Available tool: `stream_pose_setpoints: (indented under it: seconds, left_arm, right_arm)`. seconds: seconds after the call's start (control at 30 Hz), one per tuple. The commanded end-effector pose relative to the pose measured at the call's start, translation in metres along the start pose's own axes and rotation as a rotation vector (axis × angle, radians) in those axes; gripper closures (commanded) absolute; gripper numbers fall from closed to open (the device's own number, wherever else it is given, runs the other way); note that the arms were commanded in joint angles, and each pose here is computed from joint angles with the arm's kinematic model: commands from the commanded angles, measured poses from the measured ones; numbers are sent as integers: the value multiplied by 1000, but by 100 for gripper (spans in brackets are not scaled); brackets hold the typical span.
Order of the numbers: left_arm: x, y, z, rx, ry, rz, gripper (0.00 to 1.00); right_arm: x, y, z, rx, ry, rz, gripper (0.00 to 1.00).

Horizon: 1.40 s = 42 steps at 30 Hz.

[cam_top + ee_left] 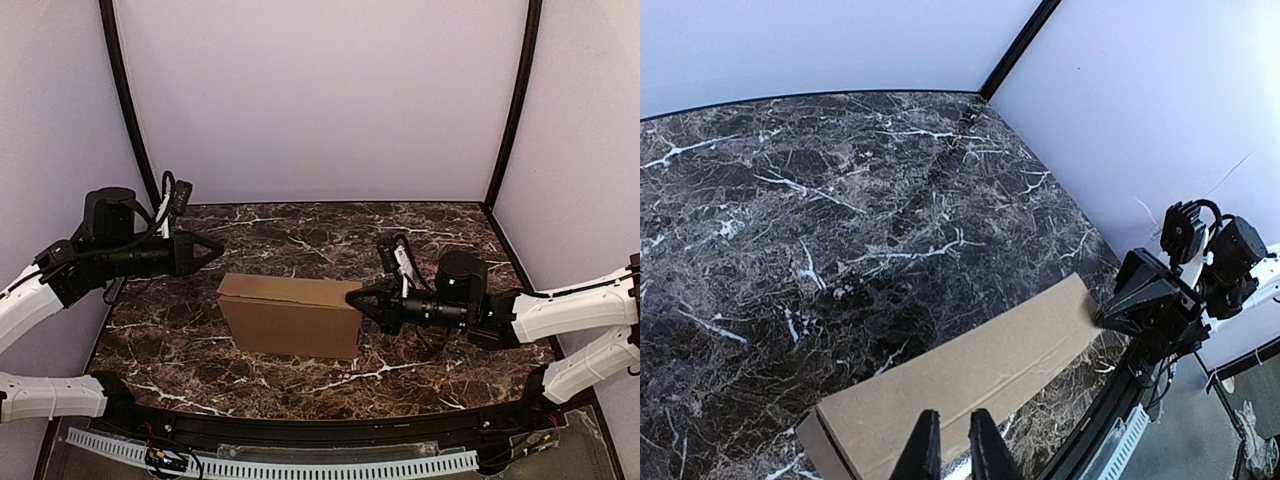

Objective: Fold the paper box

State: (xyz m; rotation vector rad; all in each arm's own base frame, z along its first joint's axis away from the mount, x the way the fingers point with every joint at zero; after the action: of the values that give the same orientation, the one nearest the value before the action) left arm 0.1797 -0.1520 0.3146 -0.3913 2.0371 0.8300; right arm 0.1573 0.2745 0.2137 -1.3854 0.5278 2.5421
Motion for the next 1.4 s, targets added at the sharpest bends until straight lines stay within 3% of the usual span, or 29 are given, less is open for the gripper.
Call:
stream_pose_setpoints:
  seconds: [0.0, 0.23, 0.43, 0.67, 1.03, 1.37]
  left_arm:
    - [14, -9, 12, -47, -23, 83, 92]
    - [82, -46, 43, -46, 106, 190, 99]
    - [124, -46, 53, -39, 201, 235, 99]
    - [107, -29, 46, -59, 156, 192, 99]
    - [88, -31, 39, -33, 135, 161, 99]
    - [33, -2, 10, 20, 82, 90, 96]
  right_arm:
    - [51, 3, -30, 152, -56, 256, 100]
    - [51, 1, -30, 147, -62, 256, 100]
    - [47, 1, -28, 149, -55, 250, 100]
    - [36, -3, -23, 133, -43, 235, 100]
    - [-37, -7, 13, 83, 99, 118, 100]
    - [-81, -7, 29, 134, 209, 64, 99]
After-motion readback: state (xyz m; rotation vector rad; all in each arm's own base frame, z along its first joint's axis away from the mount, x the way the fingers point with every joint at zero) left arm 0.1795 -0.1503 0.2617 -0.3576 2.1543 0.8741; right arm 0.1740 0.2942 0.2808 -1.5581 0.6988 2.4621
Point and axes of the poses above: each gripper's point midway between its finger pads, its own y axis back along the fingers, its own z axis along the line the jaws close on, x = y × z, the point moved 9 cm from there along y, back along the fingers, and after that the axes turned 7 degrees about -y, right-handed, at the moved point
